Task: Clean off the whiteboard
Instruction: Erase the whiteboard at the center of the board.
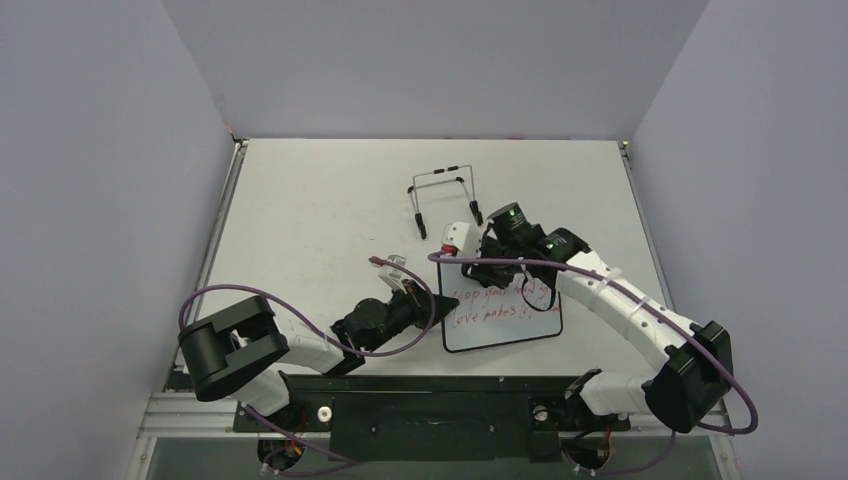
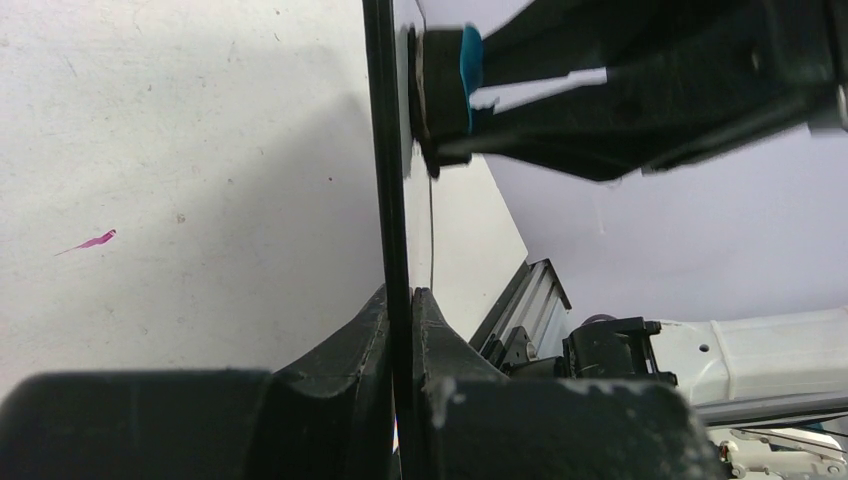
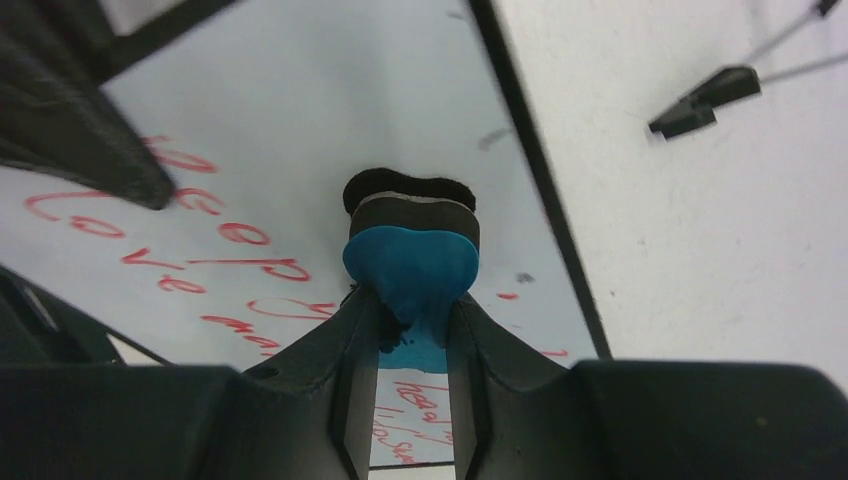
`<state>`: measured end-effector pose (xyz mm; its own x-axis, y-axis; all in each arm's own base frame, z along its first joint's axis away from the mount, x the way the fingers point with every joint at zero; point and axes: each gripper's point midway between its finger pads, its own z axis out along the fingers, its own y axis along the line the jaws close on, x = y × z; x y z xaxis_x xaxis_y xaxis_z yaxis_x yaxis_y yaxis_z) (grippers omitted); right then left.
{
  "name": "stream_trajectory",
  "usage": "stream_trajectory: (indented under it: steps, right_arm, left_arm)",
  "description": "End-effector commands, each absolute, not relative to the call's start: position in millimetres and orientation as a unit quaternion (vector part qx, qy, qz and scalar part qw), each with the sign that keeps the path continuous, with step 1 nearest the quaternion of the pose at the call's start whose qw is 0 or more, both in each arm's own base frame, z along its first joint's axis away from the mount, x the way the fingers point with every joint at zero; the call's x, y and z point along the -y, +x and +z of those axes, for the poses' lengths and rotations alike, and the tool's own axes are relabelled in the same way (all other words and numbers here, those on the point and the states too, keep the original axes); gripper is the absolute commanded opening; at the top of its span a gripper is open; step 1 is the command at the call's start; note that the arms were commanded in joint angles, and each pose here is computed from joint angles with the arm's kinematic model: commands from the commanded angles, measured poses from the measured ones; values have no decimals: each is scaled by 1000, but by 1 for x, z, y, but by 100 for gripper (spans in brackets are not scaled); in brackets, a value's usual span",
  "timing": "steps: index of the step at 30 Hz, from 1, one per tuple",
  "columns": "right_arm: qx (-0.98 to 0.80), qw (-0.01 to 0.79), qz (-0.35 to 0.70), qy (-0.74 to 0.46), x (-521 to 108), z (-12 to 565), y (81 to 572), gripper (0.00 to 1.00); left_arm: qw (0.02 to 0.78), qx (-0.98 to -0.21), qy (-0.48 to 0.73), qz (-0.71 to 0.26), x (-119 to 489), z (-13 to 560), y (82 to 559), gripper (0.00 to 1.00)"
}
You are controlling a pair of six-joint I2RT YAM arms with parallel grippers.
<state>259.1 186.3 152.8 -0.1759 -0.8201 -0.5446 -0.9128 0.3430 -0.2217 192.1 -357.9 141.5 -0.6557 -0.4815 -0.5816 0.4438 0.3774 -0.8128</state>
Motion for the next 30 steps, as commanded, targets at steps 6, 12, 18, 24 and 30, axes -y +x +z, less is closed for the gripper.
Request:
stream_trajectory:
  steps: [6,12,18,24,30]
  right_arm:
    - [-736,295,101,-600,-179,135,233,0]
    - [-768,342,61,-539,-176,161,277,0]
    - [-731,323,81,-596,-203,165,257,0]
    - [-730,291,86,-612,-182,140,234,0]
    - [-781,324,48,-531,-158,149,275,0]
  left_arm:
    - [447,-648,29,-616,365,198,179,0]
    - [444,-649,36,-616,367,197,178,0]
    - [442,-651,38,-616,368,196,177,0]
    - [444,-650,39,-616,367,198,176,0]
    - [443,-653,47,-613,368,196,175,0]
